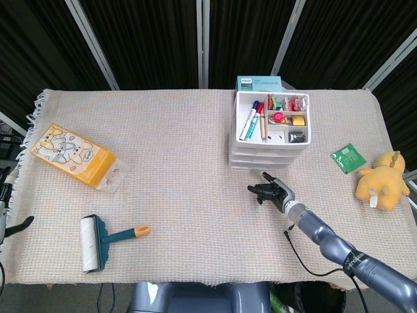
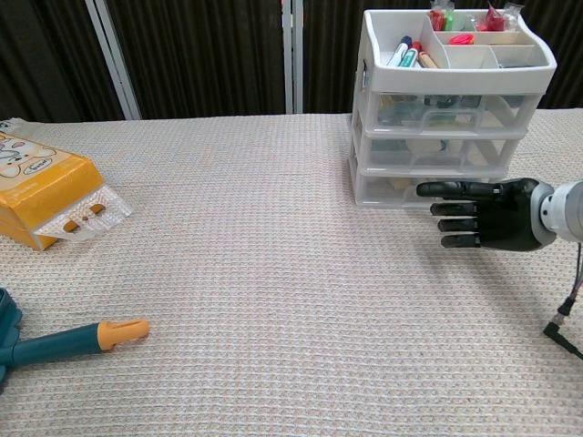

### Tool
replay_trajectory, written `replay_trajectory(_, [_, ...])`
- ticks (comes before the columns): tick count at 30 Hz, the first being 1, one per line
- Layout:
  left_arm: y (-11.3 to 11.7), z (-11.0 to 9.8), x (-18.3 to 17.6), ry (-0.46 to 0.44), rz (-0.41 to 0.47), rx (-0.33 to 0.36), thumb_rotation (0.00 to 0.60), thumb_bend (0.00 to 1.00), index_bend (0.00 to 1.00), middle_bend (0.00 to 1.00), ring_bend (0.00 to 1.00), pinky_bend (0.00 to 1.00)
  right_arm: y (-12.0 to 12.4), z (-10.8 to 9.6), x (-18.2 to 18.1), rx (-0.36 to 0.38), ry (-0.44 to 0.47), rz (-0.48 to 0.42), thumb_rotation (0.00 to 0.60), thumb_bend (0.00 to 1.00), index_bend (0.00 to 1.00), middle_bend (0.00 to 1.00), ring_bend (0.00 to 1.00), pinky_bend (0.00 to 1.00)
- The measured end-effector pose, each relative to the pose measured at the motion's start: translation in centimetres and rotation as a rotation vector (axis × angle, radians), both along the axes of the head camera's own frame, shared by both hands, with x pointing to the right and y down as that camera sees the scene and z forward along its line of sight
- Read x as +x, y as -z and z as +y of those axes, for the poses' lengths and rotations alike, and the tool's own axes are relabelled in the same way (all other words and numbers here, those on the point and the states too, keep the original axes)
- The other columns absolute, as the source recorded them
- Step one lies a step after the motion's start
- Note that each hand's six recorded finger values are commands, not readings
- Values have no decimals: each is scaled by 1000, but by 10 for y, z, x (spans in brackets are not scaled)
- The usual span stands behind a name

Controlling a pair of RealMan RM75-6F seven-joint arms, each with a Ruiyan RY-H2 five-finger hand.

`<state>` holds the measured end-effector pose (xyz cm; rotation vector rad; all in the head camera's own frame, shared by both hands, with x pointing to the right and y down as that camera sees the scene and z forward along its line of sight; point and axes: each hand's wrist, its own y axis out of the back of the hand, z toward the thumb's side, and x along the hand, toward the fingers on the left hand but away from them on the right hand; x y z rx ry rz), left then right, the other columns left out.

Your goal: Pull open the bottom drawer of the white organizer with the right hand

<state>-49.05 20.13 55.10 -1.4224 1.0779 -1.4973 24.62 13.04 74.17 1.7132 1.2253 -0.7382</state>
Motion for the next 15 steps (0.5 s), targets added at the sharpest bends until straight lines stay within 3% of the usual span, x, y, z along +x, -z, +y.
replay_trajectory(15, [-2, -2, -1, 8, -10, -10, 600, 121, 0, 0, 0, 0, -13, -4, 2, -36, -63, -29, 600, 150, 137, 830, 838, 752])
